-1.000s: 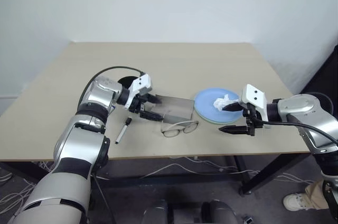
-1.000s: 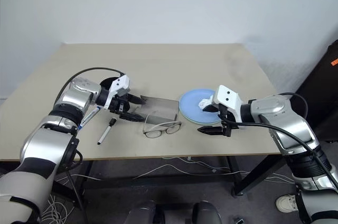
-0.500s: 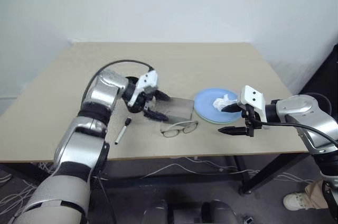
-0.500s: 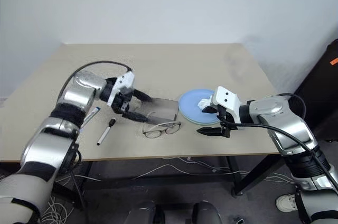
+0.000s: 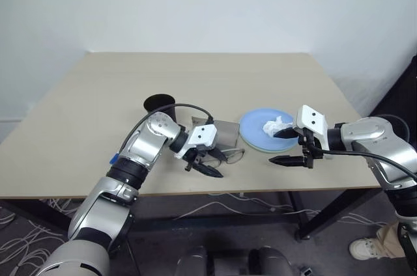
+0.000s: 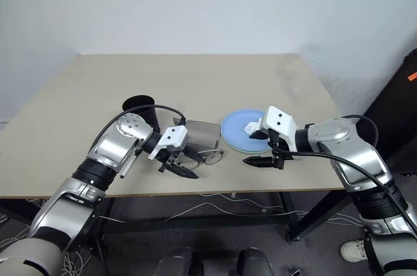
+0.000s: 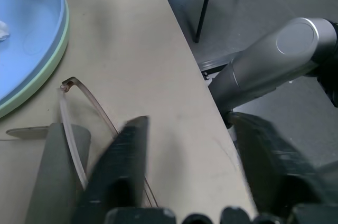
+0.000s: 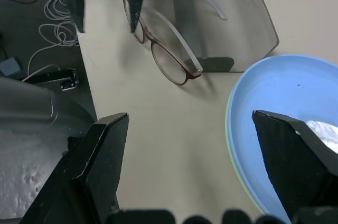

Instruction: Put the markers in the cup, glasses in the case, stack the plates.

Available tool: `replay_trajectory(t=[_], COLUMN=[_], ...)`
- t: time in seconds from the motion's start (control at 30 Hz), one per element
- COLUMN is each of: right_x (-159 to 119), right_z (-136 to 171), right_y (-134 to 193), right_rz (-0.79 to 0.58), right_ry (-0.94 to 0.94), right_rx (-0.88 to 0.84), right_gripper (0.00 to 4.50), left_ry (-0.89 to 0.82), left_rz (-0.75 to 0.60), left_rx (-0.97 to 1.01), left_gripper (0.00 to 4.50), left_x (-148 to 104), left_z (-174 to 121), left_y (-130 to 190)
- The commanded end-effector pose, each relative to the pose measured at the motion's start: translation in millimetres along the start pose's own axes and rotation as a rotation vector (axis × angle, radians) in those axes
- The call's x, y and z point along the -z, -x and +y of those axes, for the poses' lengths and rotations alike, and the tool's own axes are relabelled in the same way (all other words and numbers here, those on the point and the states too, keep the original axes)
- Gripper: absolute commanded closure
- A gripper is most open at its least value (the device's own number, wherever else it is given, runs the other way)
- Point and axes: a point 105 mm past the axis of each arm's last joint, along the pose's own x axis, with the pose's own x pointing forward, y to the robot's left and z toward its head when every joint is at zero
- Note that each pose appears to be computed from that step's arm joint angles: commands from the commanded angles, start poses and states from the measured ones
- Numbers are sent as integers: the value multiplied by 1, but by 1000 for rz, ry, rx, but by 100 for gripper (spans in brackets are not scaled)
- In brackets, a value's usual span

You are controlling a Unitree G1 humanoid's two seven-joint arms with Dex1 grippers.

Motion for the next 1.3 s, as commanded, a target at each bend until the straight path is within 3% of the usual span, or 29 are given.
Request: replay_trajectory(t=[0.03,0.47,1.0,1.1,1.27,1.3], right_x=[-12,-13,-12,-12,-12,-12], right_z=[-2,-2,-3,-3,-3,-3], right_y=[6,5,6,6,7,7], right_rz=[-35,-41,-39,-38,-37,-36], right_ry=[35,30,30,31,34,34], right_rx=[26,34,39,40,41,41], right_gripper=[44,44,44,44,44,44], left_ry=[-45,-34,-5,-4,2,3], left_rz=[12,62,99,107,119,123], left_rx=[-31,-161,-152,-147,-145,-145], left_gripper=[231,231,231,288,448,448], left_x=[-7,-8,1,3,6,7], left_z=[7,33,30,29,28,27], left_y=[1,-1,-17,-17,-17,-16])
